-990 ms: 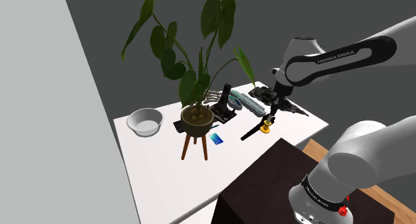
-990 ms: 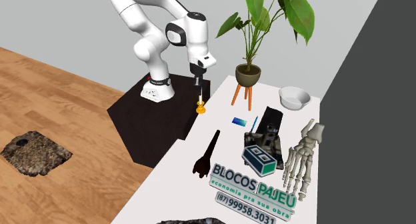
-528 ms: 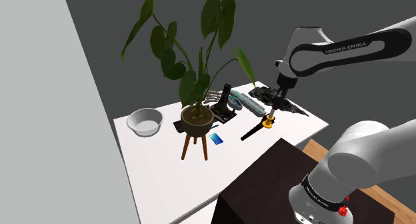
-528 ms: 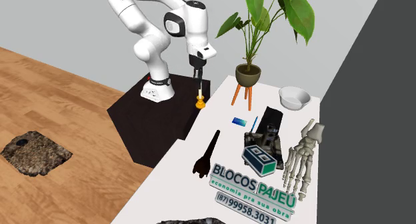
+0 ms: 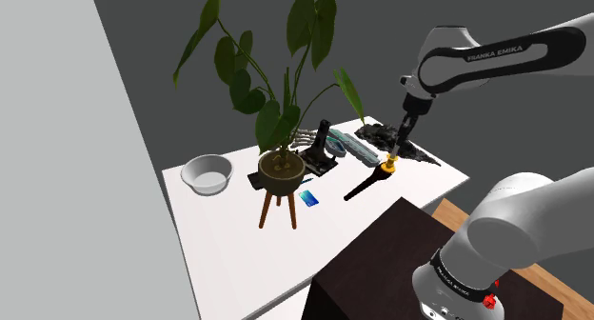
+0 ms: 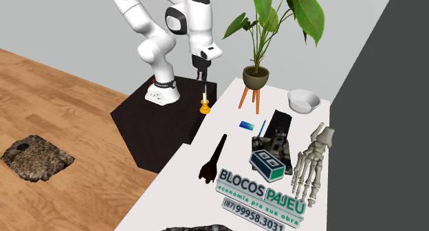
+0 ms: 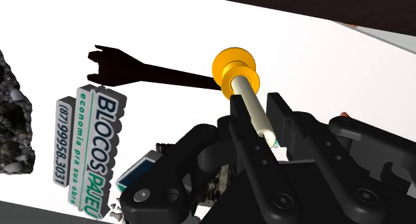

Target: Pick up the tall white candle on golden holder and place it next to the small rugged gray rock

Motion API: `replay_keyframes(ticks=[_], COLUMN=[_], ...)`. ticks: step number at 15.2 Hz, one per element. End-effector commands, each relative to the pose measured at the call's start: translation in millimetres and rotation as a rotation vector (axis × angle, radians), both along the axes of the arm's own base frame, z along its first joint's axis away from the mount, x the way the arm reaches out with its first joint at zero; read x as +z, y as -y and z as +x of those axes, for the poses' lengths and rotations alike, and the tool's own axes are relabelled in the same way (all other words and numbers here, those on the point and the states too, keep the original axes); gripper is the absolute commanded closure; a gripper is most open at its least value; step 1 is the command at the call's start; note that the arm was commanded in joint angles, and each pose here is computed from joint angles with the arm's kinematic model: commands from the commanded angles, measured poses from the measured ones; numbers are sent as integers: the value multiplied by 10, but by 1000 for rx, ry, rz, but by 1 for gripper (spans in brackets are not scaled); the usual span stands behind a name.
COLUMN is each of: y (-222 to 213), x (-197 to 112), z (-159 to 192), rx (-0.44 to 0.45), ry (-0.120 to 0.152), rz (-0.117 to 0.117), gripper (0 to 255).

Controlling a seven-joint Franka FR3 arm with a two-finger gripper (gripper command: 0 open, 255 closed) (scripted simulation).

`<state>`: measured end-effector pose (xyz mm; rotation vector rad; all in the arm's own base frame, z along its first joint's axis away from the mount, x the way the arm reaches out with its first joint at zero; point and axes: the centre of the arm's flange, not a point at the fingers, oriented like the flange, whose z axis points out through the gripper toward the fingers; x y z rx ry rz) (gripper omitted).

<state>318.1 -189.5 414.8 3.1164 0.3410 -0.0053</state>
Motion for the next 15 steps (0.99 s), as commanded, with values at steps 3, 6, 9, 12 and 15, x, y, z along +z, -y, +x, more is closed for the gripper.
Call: replay_keyframes(ticks=[3,6,9,12,15], y=[511,904,1298,1691,2084], x=[14,17,21,24,27], z=[41,86,131,176,221], rx=[1,1,1,1,1], ry=[0,0,0,0,0], rz=[0,0,0,0,0], gripper=[255,255,255,255,255])
